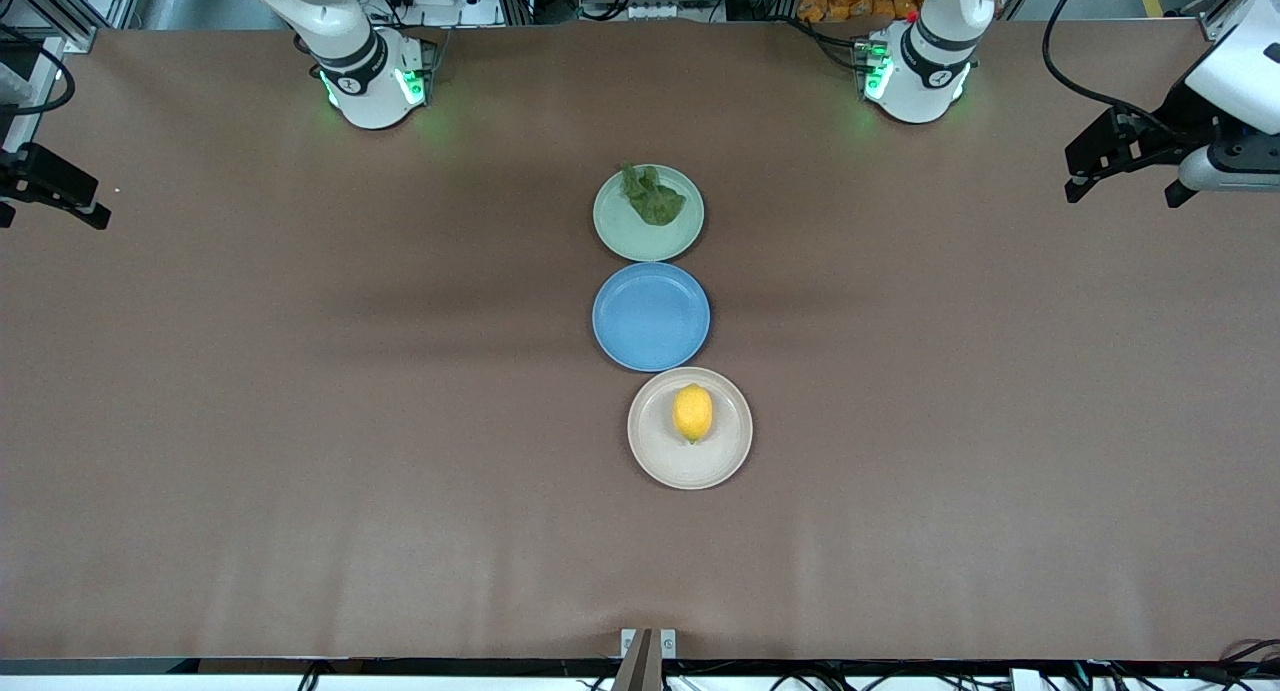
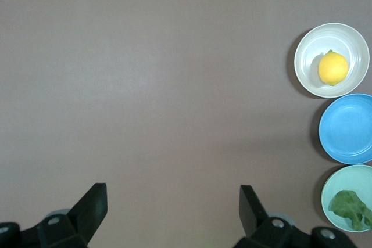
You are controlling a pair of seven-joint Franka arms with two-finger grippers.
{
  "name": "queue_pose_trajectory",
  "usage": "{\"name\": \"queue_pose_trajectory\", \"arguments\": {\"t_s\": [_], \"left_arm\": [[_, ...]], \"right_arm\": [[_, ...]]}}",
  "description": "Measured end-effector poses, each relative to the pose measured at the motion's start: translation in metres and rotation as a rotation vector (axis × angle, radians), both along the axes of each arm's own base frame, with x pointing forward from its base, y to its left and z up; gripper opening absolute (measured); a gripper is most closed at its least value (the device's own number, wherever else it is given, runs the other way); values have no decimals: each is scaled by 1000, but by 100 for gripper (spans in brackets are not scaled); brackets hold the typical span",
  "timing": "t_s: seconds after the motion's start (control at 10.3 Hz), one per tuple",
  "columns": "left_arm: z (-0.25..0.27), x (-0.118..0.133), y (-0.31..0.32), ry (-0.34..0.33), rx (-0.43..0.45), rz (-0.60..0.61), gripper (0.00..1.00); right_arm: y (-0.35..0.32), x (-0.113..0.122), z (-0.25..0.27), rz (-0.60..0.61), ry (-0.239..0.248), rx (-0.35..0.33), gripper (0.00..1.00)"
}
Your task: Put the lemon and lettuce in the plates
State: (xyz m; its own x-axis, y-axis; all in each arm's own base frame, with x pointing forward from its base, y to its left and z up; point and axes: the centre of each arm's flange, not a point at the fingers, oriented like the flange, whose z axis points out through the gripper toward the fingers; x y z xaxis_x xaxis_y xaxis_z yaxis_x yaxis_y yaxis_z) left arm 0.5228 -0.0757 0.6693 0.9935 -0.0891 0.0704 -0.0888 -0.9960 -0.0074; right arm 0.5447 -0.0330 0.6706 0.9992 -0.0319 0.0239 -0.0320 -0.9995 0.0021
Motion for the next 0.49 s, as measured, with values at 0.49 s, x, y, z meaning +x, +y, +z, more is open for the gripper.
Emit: {"name": "queue_pose_trajectory", "arguments": {"t_s": [0.49], "left_arm": [[0,1,-1,3,-16,-10,100]], "right_arm": [[0,-1,2,0,-2,0,100]]}}
